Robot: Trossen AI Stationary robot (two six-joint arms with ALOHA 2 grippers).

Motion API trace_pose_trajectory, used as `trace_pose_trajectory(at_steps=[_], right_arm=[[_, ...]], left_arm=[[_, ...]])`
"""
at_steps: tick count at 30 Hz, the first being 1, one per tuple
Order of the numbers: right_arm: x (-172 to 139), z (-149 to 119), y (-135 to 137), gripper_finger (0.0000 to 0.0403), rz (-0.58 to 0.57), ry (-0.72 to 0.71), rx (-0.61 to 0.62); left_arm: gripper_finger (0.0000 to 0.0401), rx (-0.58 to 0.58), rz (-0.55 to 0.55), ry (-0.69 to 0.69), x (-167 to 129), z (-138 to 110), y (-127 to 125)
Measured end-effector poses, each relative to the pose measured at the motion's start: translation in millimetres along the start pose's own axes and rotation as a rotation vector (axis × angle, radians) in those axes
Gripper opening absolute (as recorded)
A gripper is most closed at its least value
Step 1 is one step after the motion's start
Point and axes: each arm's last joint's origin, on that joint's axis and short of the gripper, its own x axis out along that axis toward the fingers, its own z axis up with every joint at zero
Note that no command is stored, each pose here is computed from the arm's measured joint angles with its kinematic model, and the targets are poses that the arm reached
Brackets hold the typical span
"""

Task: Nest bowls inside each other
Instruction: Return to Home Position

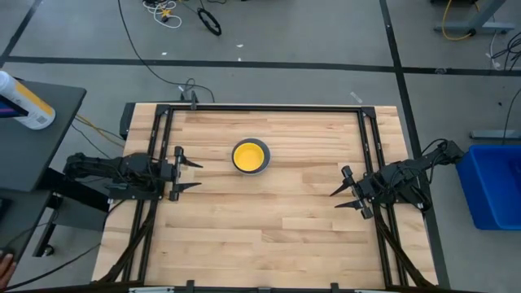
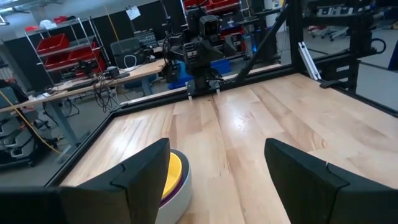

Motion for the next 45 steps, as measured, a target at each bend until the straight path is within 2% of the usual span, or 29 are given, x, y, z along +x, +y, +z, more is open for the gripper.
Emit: trace_pose_trajectory(at_steps=[45], right_arm=[[0.0,0.0,0.0,0.019,0.0,0.0,0.0]], left_arm=[[0.0273,-0.005,0.0,0.0,0.0,0.1,0.0]])
